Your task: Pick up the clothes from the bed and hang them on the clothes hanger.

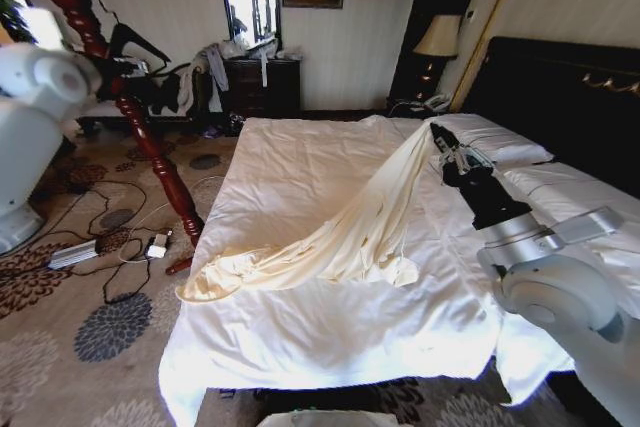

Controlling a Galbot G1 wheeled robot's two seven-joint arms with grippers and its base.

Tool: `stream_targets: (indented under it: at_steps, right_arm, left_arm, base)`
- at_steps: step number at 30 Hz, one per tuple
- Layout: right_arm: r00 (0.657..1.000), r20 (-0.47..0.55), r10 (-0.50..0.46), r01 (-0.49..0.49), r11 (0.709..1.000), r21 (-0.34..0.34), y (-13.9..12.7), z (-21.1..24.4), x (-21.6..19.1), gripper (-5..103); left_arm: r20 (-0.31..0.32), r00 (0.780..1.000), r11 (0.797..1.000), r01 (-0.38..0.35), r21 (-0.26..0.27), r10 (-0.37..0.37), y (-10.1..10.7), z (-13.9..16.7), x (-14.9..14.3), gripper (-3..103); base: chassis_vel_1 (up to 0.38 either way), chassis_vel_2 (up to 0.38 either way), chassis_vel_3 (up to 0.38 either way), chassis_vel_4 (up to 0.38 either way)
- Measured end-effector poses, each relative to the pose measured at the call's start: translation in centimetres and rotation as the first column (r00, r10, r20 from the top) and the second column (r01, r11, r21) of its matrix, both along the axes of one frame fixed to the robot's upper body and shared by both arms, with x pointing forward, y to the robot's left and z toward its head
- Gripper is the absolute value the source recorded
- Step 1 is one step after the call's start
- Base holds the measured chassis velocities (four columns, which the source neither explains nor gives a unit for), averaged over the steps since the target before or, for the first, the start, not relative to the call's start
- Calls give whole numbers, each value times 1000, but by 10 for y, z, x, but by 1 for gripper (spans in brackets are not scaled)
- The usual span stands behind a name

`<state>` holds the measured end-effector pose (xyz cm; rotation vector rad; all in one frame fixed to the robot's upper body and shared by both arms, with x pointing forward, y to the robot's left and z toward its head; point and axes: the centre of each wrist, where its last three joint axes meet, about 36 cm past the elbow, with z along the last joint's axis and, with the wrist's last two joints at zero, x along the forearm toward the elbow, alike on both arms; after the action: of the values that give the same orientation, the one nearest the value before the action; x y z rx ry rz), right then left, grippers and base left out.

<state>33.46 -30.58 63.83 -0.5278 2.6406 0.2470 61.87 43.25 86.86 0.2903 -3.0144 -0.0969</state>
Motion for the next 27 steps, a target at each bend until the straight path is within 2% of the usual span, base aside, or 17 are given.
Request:
stream_targets:
  at_steps: [9, 10, 12, 13, 14, 16, 17, 21, 23, 26, 27]
  right_arm:
    - [999, -11, -36, 36, 999, -5, -2, -3, 1, 0]
    - [999, -12, -37, 37, 999, -7, -2, -3, 2, 0]
    - [999, -12, -38, 38, 999, -8, -3, -3, 2, 0]
    - [999, -14, -40, 40, 999, -9, -3, -4, 3, 0]
    - [999, -15, -41, 41, 999, -11, -3, -4, 4, 0]
    - [999, -20, -45, 45, 999, -14, -4, -6, 6, 0]
    - [999, -20, -45, 45, 999, -14, -4, -6, 6, 0]
    - [998, -28, -50, 50, 999, -17, -5, -9, 7, 0]
    - [998, -29, -51, 51, 999, -18, -5, -10, 8, 0]
    - [998, -32, -57, 56, 998, -21, -6, -11, 9, 0]
    - [998, -32, -57, 56, 998, -21, -6, -11, 9, 0]
  left_arm:
    - [-60, 998, 999, -22, -23, 21, -4, 9, 3, 100]
    - [-65, 998, 999, -27, -26, 25, -4, 8, 3, 103]
    - [-70, 997, 999, -31, -32, 28, -3, 7, 3, 100]
    - [-72, 997, 999, -35, -38, 32, -2, 6, 3, 96]
    - [-72, 997, 998, -39, -43, 36, -1, 6, 2, 96]
    - [-72, 996, 998, -47, -49, 43, 1, 5, 1, 85]
    - [-72, 996, 998, -47, -49, 43, 1, 5, 1, 85]
    - [-78, 996, 997, -53, -50, 49, 4, 0, 0, 64]
    - [-79, 996, 997, -53, -52, 49, 5, -1, 0, 64]
    - [-75, 996, 997, -50, -55, 46, 5, -1, -2, 47]
    - [-75, 996, 997, -50, -55, 46, 5, -1, -2, 47]
  base:
    - [0, 0, 0, 0]
    - [0, 0, 0, 0]
    - [0, 0, 0, 0]
    - [0, 0, 0, 0]
    - [0, 0, 0, 0]
    - [0, 0, 0, 0]
    - [0, 0, 0, 0]
    - [0, 0, 0, 0]
    - [0, 0, 0, 0]
    - [0, 0, 0, 0]
    - [0, 0, 0, 0]
